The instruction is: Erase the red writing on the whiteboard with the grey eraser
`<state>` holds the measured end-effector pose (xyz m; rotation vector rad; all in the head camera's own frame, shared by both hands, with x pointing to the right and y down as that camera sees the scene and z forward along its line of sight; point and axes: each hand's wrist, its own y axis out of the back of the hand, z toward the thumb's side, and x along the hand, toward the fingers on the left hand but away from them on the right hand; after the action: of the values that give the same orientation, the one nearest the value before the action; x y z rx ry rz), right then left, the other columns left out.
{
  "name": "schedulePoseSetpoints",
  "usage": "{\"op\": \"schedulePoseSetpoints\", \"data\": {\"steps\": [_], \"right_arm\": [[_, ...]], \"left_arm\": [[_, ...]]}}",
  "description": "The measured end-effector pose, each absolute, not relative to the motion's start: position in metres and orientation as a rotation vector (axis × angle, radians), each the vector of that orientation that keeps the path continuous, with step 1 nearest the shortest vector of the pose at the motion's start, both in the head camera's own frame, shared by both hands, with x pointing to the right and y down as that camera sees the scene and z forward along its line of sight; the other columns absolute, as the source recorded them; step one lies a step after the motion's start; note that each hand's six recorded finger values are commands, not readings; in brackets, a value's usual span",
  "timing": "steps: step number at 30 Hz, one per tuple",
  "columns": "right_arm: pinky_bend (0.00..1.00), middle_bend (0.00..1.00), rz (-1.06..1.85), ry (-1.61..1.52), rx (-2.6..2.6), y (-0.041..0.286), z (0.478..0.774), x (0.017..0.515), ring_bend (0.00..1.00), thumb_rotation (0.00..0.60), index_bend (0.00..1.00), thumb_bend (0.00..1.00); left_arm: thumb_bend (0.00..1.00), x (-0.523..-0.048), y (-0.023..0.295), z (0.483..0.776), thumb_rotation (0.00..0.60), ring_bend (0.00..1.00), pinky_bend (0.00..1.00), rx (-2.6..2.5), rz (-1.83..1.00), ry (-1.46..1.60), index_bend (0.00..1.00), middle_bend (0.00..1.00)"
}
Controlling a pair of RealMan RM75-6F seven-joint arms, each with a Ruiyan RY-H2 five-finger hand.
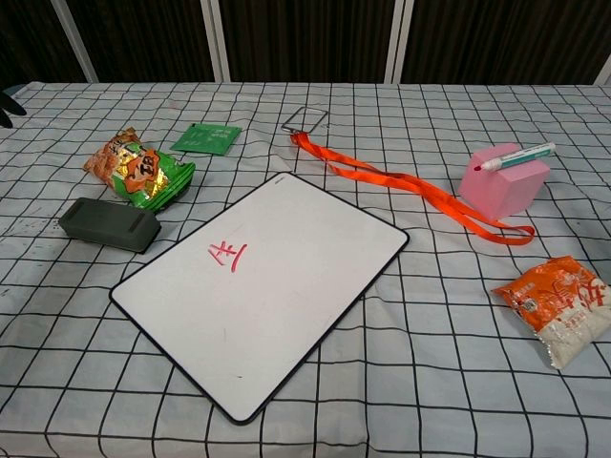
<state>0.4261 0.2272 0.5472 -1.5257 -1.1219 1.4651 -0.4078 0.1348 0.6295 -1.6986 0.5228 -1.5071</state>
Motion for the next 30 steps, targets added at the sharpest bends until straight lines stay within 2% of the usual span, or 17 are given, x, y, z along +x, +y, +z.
{"op": "schedulePoseSetpoints", "data": {"steps": [7,13,30], "right_arm": [[0.22,0.10,1.468,-1.124,-1.527,0.227,0.547,0.426,0.21,0.600,0.01,0.15],[0.22,0.10,1.467,-1.126,-1.527,0.227,0.547,0.426,0.21,0.600,0.01,0.15],[0.22,0.10,1.471,-1.129,-1.526,0.226,0.547,0.428,0.21,0.600,0.01,0.15]], "left_arm": [[0.16,-0.397,0.133,0.656,0.600,0.00,0.00,-1.719,-1.503,0.471,0.24,0.25],[0.16,-0.380,0.135,0.677,0.600,0.00,0.00,-1.746,-1.455,0.418,0.27,0.28],[0.17,-0.348,0.134,0.699,0.600,0.00,0.00,-1.737,-1.382,0.367,0.33,0.32]]}}
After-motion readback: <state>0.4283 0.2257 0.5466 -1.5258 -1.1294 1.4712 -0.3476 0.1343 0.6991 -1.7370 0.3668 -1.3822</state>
